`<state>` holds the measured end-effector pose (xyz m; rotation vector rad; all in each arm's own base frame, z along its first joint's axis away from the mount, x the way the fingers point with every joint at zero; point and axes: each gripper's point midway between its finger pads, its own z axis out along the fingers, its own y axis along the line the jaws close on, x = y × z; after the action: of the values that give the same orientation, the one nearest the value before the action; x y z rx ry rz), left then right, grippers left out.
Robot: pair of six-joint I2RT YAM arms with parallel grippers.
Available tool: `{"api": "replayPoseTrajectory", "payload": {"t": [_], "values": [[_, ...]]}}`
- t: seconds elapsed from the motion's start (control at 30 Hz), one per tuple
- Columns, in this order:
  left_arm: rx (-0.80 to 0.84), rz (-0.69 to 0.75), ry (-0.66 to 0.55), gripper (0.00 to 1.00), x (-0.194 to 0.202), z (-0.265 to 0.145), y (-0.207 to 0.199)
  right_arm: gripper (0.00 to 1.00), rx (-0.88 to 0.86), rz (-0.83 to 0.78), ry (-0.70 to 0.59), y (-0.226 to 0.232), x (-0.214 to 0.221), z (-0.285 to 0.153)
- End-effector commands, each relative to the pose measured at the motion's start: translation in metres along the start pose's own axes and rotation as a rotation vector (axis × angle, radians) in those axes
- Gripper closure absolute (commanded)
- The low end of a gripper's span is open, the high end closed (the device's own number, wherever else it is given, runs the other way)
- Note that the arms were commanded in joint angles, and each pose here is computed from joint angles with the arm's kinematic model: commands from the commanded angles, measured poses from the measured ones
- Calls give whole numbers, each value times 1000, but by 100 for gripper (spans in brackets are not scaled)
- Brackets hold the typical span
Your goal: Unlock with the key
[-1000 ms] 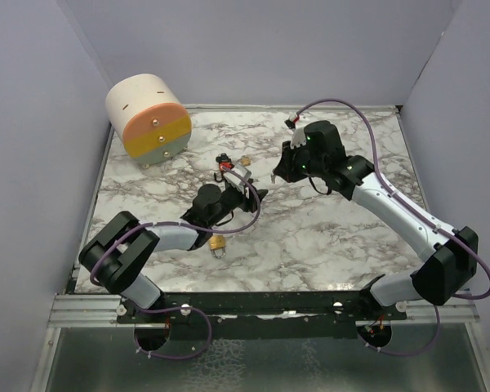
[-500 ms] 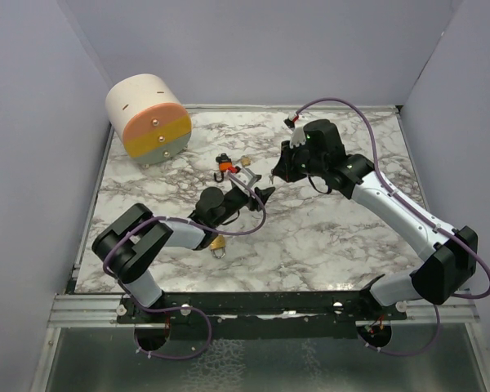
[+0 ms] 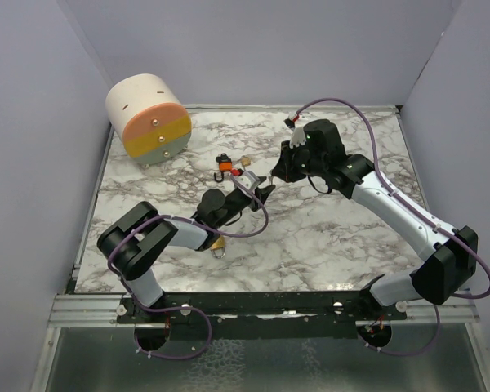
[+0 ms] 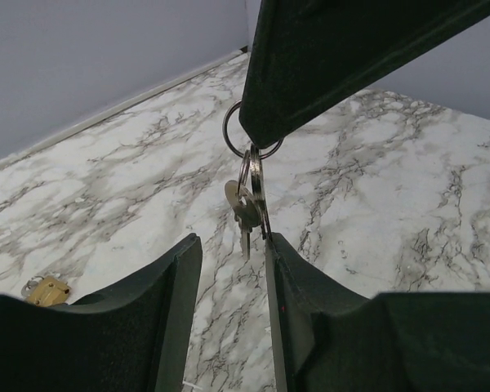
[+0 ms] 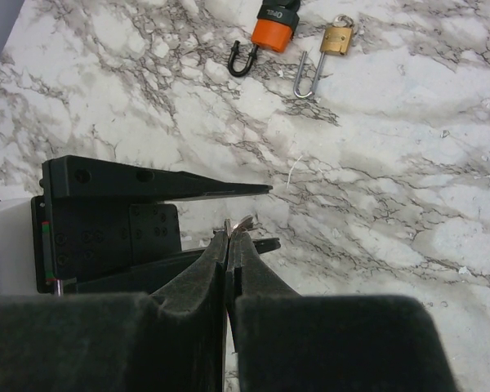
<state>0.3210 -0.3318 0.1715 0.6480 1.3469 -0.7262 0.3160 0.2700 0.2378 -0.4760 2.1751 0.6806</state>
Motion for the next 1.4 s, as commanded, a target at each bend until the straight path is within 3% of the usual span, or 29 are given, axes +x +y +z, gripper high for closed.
{"api": "replayPoseTrajectory", "payload": {"t": [0.0,0.33,0.53,1.07,1.37], "values": [[7,23,-75,63,-20,10,-3,99,-24,2,-17,9,-10,-8],[-2,35,-80,79,-21,10,-3,99,-17,5,-16,8,-10,-10],[-4,32,-68,94,-16,7,-3,99,9,11,-20,3,-10,-10],[-13,8,-35,85,-5,-3,-4,99,0,21,-29,5,-13,-11],[-13,18,-37,100,-5,-4,-3,99,-1,19,-23,4,-11,-10]]}}
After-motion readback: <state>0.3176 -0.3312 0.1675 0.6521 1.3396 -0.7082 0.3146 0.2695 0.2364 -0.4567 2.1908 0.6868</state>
